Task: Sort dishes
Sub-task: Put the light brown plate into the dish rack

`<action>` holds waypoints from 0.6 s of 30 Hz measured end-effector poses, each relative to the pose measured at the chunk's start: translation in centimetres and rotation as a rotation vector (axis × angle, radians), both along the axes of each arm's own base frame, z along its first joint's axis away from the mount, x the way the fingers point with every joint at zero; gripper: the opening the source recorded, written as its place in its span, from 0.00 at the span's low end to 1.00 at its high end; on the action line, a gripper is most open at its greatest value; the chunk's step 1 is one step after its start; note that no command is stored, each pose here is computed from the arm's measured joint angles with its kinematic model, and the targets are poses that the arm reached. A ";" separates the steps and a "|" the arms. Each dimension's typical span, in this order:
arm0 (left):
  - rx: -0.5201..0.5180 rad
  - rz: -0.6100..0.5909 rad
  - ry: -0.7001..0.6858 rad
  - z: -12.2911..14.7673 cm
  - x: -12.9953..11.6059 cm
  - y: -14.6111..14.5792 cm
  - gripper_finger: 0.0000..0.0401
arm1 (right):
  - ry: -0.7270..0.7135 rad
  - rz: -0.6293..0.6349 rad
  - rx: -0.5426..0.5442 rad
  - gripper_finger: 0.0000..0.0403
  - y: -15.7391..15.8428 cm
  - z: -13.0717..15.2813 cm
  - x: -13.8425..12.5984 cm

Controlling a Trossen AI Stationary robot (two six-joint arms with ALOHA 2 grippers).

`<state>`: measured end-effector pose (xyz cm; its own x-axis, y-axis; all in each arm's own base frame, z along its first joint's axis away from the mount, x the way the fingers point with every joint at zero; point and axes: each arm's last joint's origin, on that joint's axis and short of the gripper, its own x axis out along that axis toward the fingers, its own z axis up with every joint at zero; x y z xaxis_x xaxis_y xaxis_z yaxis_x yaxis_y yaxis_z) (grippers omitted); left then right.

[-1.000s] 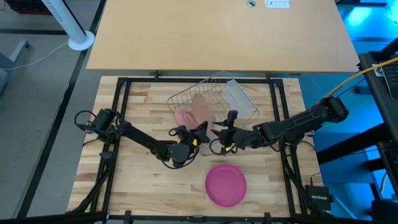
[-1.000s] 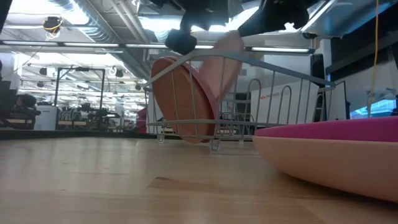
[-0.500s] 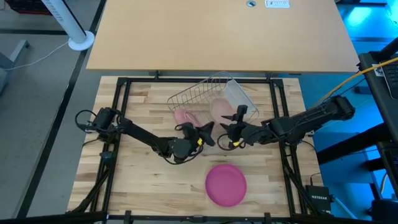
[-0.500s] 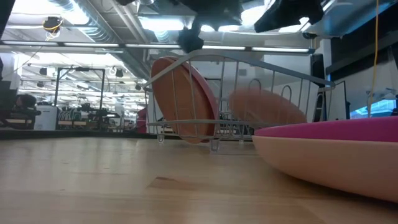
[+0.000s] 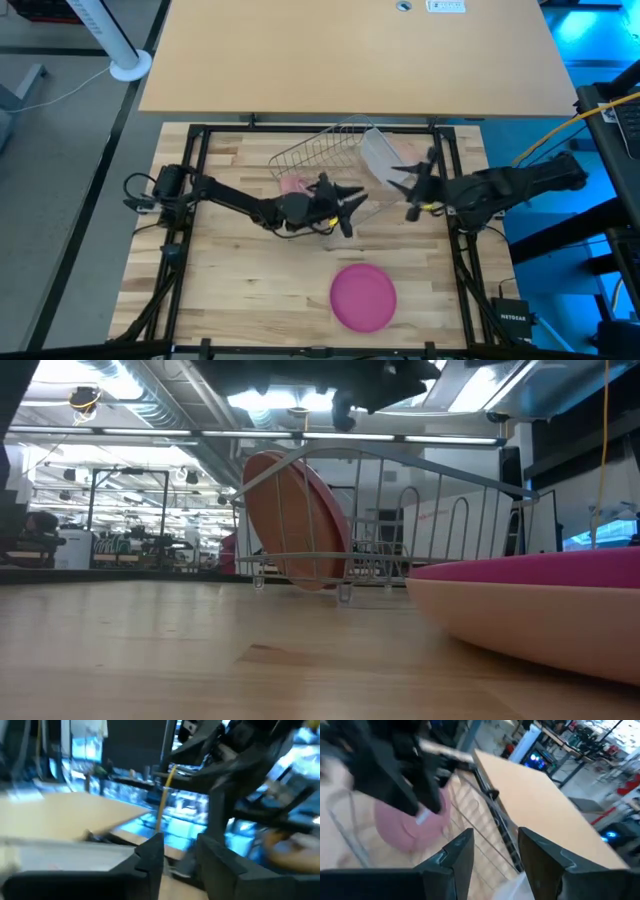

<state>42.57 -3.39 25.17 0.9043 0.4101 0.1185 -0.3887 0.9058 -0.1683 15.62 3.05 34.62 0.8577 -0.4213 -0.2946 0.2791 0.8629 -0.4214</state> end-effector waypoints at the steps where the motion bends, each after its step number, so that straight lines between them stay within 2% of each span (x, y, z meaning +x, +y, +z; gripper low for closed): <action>1: 0.047 0.015 0.021 0.3 -0.1 0.4 0.29 | -0.026 0.014 0.029 0.39 -0.1 0.3 -0.6; 4: 0.143 0.059 0.065 0.8 -0.3 1.9 0.31 | -0.064 0.051 0.085 0.39 -0.5 0.8 -2.2; 6: 0.162 0.074 0.118 0.6 -0.3 2.6 0.32 | -0.072 0.066 0.112 0.39 -0.8 0.9 -3.0; 13: 0.131 0.075 0.298 -1.3 -0.3 3.3 0.32 | -0.027 0.062 0.108 0.39 -1.1 0.5 -4.0; 16: 0.128 0.055 0.289 -0.7 -0.6 2.5 0.32 | -0.027 0.063 0.109 0.39 -0.9 0.5 -3.5; 18: 0.141 0.040 0.265 0.7 -1.1 1.8 0.32 | -0.032 0.068 0.113 0.39 -0.8 0.5 -3.1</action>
<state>41.44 -1.61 25.87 0.8947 0.4425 -0.0610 -0.4384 0.8960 0.0699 12.51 2.27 35.15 0.8931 -0.3274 -0.3085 0.2299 0.9216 -0.3126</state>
